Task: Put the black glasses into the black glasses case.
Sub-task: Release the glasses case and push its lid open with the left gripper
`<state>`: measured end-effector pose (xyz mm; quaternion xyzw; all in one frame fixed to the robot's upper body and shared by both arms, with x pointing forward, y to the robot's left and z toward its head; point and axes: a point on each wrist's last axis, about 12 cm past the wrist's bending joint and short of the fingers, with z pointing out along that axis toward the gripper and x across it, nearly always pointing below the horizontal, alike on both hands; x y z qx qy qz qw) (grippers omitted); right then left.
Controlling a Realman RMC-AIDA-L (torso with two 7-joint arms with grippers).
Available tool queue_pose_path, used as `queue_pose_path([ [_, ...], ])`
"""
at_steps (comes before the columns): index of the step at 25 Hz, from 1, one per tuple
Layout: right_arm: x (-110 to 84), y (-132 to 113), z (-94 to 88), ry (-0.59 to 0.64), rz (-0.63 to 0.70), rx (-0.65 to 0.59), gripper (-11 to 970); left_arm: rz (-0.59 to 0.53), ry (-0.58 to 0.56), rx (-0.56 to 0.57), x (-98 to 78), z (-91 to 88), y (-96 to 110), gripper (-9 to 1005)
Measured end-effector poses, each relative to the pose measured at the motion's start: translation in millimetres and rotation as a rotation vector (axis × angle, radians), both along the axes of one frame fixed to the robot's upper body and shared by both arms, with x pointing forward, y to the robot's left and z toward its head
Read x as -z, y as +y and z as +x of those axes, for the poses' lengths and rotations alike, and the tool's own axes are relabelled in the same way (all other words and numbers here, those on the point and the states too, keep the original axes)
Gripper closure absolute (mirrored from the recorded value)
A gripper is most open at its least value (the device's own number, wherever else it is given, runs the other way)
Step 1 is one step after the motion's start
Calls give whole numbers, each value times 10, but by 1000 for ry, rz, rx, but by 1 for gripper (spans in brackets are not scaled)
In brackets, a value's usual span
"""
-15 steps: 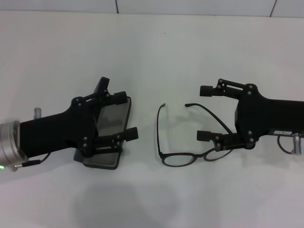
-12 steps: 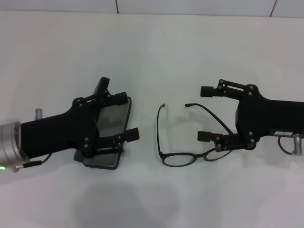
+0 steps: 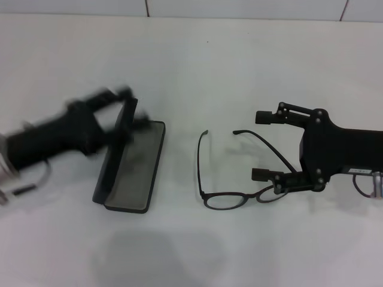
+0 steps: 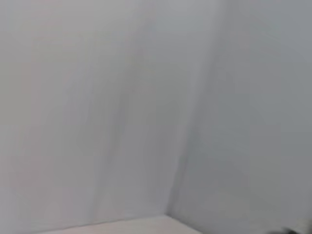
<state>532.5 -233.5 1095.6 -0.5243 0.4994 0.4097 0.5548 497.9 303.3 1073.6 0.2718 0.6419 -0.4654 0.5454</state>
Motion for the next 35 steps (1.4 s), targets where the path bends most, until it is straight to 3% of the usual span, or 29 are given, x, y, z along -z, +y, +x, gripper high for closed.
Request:
queue_pose_path([
  [4,-9,-19,-2,-4,0,-4,79,-10,145,-82,-168,156,250,120],
  [7,-13,-36,3,-10,-9,-7,80,56,278,-97,-293,249,382,120],
  [12,-36,-18,29,-37,-26,-21,82,177,431,-145,-349,248,417,119],
  [16,-55,-7,45,-60,-36,-29,84,204,503,-127,-337,264,355,119],
  [24,-57,16,38,-76,-34,-34,86,294,586,-112,-218,379,243,119],
  [35,-38,72,34,-78,-26,-25,90,377,613,-127,-146,441,225,118],
])
